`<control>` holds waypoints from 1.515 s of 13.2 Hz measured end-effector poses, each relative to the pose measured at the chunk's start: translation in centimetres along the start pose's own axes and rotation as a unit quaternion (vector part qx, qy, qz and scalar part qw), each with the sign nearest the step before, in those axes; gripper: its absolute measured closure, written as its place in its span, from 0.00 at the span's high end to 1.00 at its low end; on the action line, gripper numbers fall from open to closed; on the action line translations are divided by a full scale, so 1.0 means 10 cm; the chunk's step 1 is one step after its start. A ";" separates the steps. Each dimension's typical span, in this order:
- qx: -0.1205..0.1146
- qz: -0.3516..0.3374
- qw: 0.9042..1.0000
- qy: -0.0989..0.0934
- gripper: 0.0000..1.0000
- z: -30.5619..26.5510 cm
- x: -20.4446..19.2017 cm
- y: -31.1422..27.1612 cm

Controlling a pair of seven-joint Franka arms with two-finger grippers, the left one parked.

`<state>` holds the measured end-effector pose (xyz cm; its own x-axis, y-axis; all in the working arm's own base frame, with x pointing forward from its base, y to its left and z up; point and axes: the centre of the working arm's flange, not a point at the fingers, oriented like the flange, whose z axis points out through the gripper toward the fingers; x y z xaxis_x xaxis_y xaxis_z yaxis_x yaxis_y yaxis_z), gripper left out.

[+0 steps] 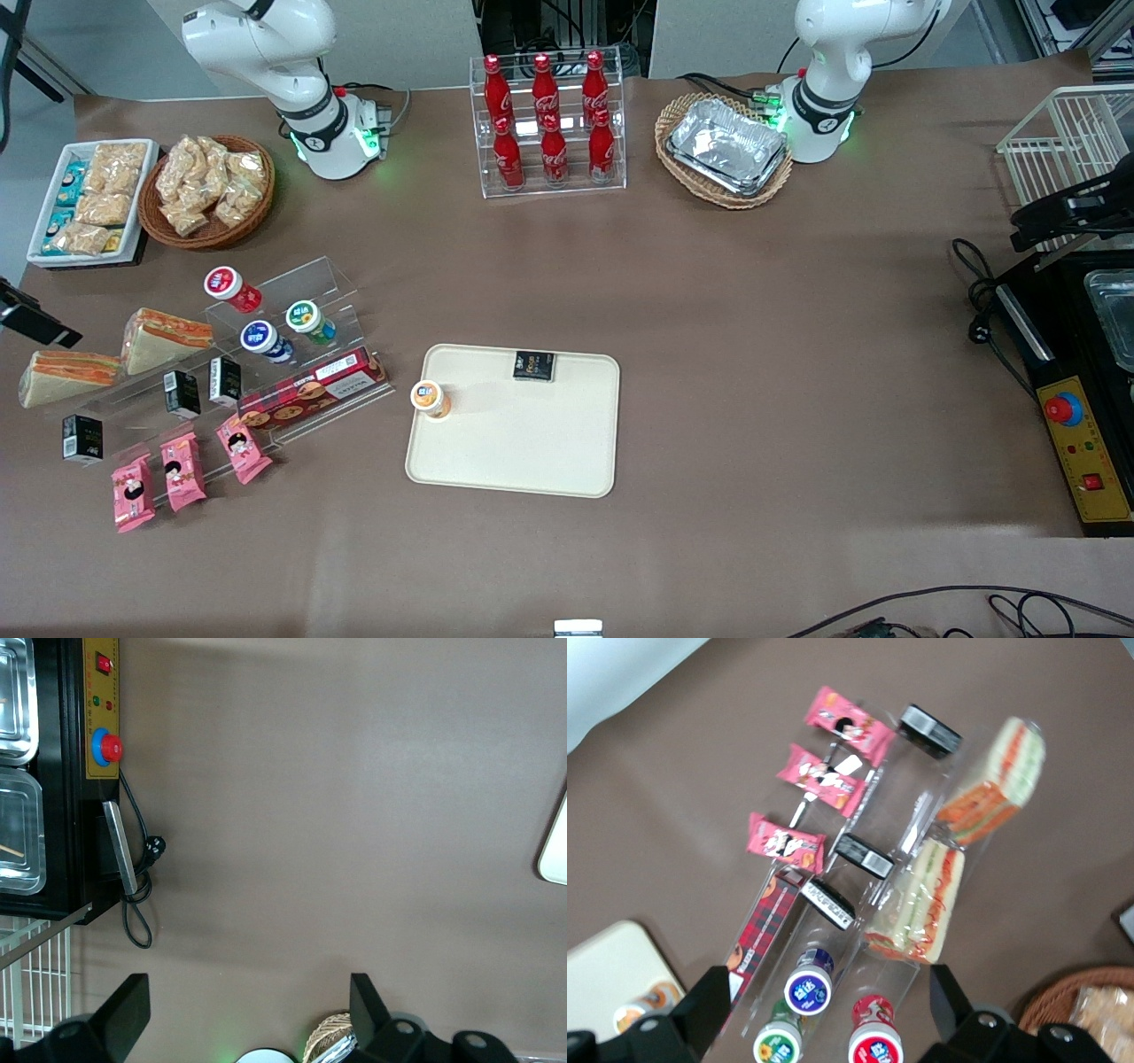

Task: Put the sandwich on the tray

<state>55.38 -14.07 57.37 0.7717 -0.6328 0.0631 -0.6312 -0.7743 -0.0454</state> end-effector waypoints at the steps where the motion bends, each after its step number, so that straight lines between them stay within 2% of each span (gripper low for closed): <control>1: -0.002 0.037 0.999 -0.001 1.00 0.02 0.04 0.07; 4: -0.016 0.136 0.991 -0.007 1.00 0.16 0.15 0.22; 8: -0.036 0.275 0.961 -0.006 1.00 0.41 0.45 0.73; 10: -0.043 0.306 0.951 -0.004 1.00 0.57 0.58 0.94; 12: -0.039 0.331 0.943 -0.006 1.00 0.75 0.71 1.11; 17: -0.032 0.364 0.931 0.005 1.00 1.20 0.95 1.24; 20: -0.036 0.374 0.927 0.007 1.00 1.42 1.03 1.31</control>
<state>56.14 -30.84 43.23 0.1162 -0.9918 0.0535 -0.9930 -0.1171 -0.0139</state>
